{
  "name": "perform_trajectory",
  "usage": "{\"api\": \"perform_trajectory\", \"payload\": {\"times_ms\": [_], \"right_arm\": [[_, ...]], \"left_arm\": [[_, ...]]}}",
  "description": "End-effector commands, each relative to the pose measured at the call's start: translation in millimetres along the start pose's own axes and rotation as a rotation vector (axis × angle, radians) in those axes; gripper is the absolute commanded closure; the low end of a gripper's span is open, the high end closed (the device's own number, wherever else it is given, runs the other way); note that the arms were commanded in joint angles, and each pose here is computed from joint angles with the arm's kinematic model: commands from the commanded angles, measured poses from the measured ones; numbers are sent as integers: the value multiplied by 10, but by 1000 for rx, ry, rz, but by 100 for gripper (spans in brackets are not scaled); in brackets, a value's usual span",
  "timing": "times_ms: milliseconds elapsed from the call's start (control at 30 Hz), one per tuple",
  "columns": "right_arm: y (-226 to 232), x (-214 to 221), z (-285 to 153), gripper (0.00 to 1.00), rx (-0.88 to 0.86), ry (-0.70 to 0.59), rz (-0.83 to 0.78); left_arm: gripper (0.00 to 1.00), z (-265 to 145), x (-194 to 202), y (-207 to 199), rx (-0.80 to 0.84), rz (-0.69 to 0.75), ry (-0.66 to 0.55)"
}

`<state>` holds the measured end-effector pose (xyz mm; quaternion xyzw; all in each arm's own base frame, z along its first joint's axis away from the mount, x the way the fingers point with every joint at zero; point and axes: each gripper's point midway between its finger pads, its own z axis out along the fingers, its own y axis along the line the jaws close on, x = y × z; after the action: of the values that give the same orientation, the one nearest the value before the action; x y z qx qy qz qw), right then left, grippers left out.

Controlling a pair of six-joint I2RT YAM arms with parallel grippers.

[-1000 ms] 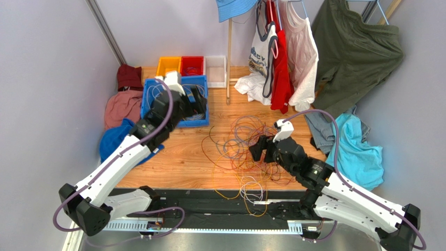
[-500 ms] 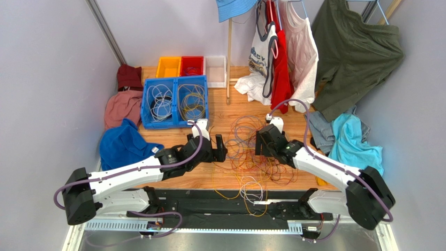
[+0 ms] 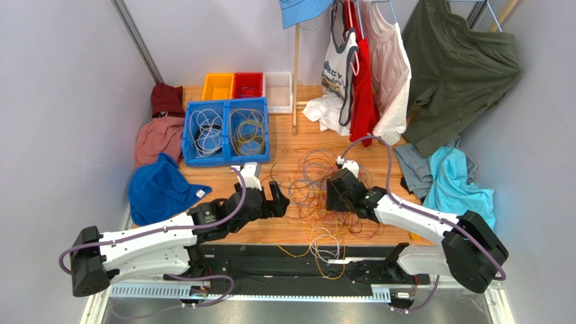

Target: Untangle the cables

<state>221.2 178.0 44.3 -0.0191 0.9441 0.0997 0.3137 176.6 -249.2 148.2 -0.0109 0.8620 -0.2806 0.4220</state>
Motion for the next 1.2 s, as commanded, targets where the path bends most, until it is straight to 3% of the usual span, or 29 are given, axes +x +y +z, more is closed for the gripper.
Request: {"api": "perform_trajectory", "payload": {"times_ms": [0,33,100,133,200,300,433,533,633,767,1167], "right_arm": [[49,110,106,49,-8,31,15],[50,110,117,61,-5,32,16],[81,31,101,74,-8,13,19],[109,-50,65,90,-16,-10,19],[303,-412,-209,100,-84,-114,13],[510,-995,-855,100,-190,-306,4],[733,-1928,-2131,100,-346,-596,5],[780,-2231,-2667,100,-393,-680,-21],[807,-2268,-2704,100,-393,-677,-38],[807,-2028,-2376,100,-398,-624,-38],[804,-1553,-2015,100,-481,-555,-25]], "left_arm": [[1,14,75,-42,10,-31,12],[1,15,89,-43,9,-30,16],[1,-2,89,-60,13,-28,13],[1,-19,62,-71,18,-26,2],[1,-53,3,-108,34,-24,-14],[1,-153,-210,-182,65,-14,-77],[1,-351,-608,-258,97,7,-208],[1,-459,-876,-322,117,16,-304],[1,-542,-1082,-434,141,39,-364],[1,-606,-1226,-614,197,65,-399],[1,-611,-1207,-941,382,130,-448]]}}
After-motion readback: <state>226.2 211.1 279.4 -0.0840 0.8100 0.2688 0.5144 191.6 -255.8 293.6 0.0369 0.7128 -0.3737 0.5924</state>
